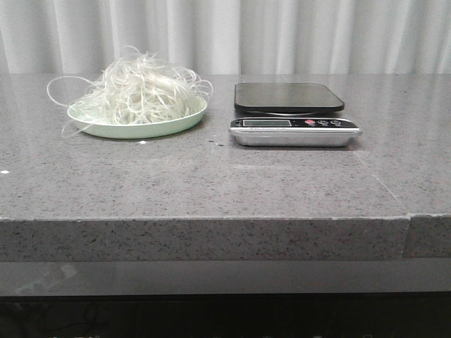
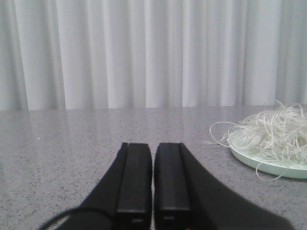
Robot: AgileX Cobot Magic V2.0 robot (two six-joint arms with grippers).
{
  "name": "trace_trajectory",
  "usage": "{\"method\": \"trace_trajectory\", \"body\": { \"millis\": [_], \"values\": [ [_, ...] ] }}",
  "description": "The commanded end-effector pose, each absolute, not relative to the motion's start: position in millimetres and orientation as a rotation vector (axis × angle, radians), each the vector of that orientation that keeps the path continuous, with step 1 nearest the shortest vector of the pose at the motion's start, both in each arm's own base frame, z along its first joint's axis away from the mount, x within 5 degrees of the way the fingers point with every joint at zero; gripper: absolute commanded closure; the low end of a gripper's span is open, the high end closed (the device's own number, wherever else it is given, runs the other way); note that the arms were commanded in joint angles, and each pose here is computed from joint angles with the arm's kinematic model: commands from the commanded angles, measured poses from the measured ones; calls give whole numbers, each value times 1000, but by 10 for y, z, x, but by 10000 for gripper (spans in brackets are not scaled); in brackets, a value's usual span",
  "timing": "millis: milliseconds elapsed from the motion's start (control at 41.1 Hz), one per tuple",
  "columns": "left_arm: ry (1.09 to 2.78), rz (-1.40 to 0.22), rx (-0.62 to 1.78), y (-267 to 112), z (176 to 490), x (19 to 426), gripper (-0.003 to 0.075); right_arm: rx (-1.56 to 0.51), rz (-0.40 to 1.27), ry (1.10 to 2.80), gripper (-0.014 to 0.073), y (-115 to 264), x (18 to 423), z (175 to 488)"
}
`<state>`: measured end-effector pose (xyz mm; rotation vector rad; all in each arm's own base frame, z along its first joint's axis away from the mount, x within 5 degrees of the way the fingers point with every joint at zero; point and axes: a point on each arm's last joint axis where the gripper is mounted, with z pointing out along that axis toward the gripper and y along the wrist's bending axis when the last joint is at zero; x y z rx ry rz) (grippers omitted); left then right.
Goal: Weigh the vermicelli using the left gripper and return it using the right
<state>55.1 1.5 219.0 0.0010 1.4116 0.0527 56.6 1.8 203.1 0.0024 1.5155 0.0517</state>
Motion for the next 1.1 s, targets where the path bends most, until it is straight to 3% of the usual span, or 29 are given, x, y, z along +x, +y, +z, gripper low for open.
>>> {"method": "trace_trajectory", "body": {
  "millis": [0, 876, 1071],
  "values": [
    [1321, 34, -9, 10, 2247, 522, 579, -5, 34, 1410, 436, 13, 540, 2140],
    [1321, 33, -8, 9, 2247, 522, 579, -5, 34, 1397, 436, 12, 538, 2155],
    [1185, 5, -12, -1, 2469, 461, 579, 5, 46, 1332, 436, 11, 491, 2375]
  ]
}}
